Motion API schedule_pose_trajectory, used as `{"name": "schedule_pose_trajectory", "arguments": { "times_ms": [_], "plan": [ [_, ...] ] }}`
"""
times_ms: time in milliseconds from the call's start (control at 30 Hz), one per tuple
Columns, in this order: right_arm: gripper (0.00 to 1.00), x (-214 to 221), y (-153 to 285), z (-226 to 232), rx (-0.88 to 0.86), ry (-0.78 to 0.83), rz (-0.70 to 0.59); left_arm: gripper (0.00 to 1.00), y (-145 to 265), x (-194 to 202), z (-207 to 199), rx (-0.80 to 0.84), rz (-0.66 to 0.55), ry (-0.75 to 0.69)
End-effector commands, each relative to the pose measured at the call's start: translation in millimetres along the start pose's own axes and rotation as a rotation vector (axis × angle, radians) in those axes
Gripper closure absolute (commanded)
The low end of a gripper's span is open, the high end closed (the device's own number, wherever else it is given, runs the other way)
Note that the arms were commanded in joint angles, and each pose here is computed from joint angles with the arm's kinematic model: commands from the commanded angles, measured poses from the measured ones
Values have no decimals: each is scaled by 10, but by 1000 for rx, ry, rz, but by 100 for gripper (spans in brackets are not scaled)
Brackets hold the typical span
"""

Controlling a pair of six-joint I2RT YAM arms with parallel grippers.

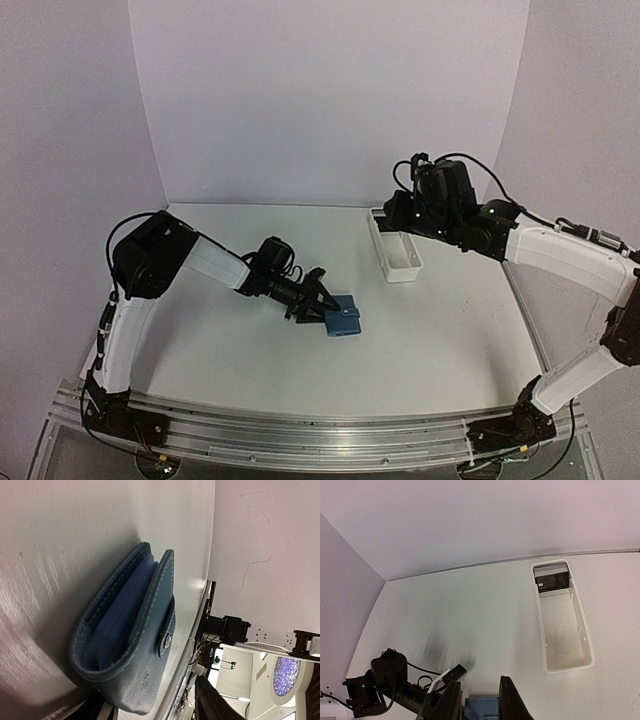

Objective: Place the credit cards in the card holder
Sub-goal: Place the card holder at the center of the board.

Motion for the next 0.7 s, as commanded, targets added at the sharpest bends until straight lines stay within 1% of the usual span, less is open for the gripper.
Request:
{"name": "schedule_pose_trajectory", "arguments": {
  "times_ms": [0, 67, 133, 200, 367, 467, 567, 667],
  "plan": [
    [76, -135, 117, -104, -29, 29, 1, 44, 26, 490, 730, -326, 56, 362],
    [74, -146, 87, -215, -11, 4, 13, 39, 36, 456, 633, -334, 58, 343],
    [71, -163, 55, -301, -1, -12, 28, 37, 51, 426, 564, -344, 63, 319],
    [65, -165, -13, -436, 28, -20, 66, 35, 88, 385, 503, -377, 69, 280],
    [58, -117, -159, -724, 100, -21, 144, 34, 103, 290, 422, -393, 60, 188],
    [51, -83, -292, -950, 131, -45, 211, 36, 77, 199, 429, -404, 46, 144],
    [50, -13, -391, -1046, 163, -34, 265, 36, 46, 149, 441, -400, 42, 131],
    [50, 6, -406, -1072, 177, -30, 271, 37, 29, 74, 419, -404, 34, 101]
  ]
}}
Point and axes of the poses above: each gripper's point midway between its finger pads, its own y axis back along the fingers, its own z axis along the line the jaws close on, x = y × z, the point moved 8 cm from there along y, back along the fingers, and after that the axes turned 6 degrees about -y, right-handed, at the moved point
